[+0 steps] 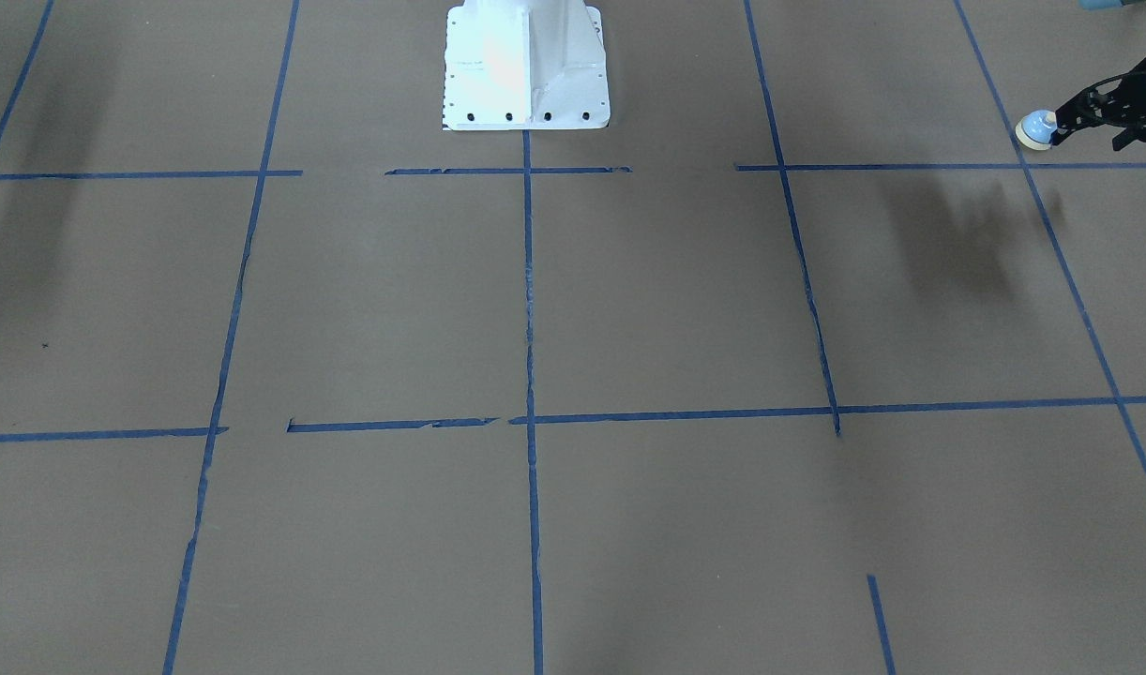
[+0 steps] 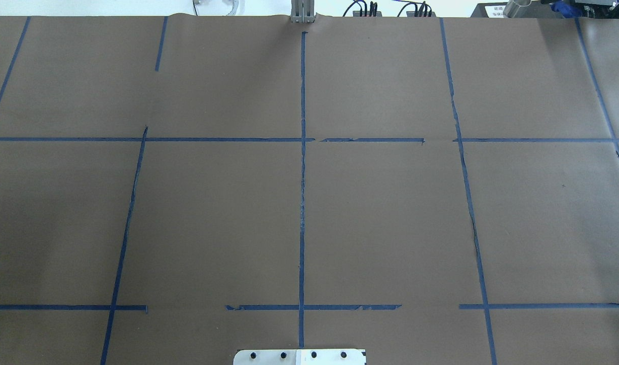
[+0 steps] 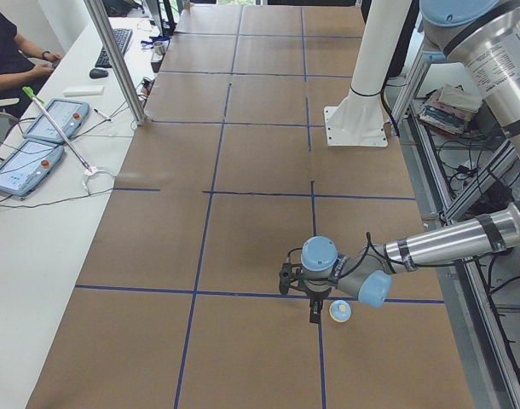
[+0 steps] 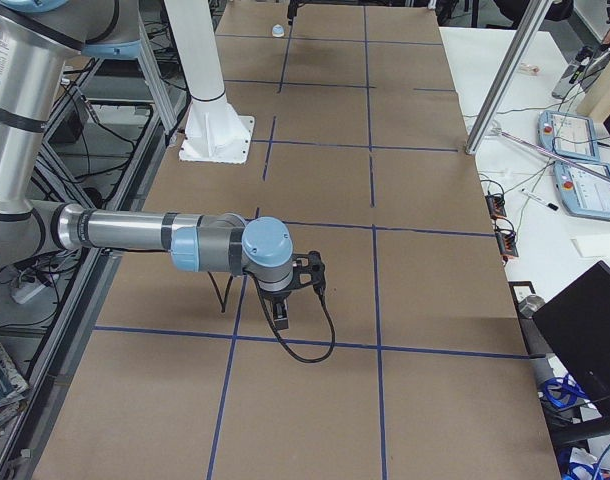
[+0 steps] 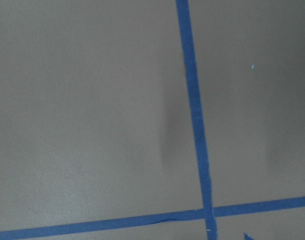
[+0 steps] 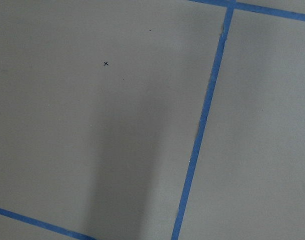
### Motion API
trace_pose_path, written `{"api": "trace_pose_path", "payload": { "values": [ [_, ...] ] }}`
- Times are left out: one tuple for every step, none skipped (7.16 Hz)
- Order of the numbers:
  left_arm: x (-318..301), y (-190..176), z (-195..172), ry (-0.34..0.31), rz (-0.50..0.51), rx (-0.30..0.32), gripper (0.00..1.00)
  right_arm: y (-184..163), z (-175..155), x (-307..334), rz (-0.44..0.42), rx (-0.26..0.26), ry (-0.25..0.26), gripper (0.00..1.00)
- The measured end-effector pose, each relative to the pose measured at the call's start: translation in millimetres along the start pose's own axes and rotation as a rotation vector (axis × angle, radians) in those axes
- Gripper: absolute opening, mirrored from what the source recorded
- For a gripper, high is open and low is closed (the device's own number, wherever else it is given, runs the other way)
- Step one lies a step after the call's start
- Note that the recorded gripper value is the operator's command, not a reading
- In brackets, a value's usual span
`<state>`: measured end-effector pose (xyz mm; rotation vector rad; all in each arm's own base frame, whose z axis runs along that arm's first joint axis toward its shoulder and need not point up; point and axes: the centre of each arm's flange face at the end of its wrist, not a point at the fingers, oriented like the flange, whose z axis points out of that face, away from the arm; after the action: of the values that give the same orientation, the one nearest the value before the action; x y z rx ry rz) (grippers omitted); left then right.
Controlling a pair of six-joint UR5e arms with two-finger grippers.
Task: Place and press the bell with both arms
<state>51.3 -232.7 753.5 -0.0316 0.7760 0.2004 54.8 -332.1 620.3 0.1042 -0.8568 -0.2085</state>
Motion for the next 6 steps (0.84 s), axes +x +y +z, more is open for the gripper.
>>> {"api": "trace_pose_path", "payload": {
  "values": [
    [5.9, 8.0, 8.6, 0.019, 0.038, -0.004, 1.00, 0.7, 0.3, 0.0, 0.001, -0.001, -0.002, 1.00],
    [14.1, 12.8, 14.7, 0.037, 0.077, -0.012, 1.00, 1.5, 0.6, 0.1, 0.002, -0.001, -0.003, 1.00],
    [21.6, 17.1, 22.3, 0.047, 0.101, -0.039, 1.00, 2.2, 1.0, 0.2, 0.003, -0.003, -0.004, 1.00],
    [23.4, 22.5, 29.8, 0.047, 0.108, -0.068, 1.00, 2.4, 1.2, 0.1, 0.002, -0.003, -0.005, 1.00],
    [19.0, 28.1, 36.4, 0.035, 0.105, -0.089, 1.00, 2.6, 1.4, 0.1, 0.003, -0.003, -0.005, 1.00],
    [15.1, 31.0, 40.8, 0.020, 0.106, -0.098, 1.00, 2.6, 1.5, 0.0, 0.003, -0.004, -0.006, 1.00]
  ]
}}
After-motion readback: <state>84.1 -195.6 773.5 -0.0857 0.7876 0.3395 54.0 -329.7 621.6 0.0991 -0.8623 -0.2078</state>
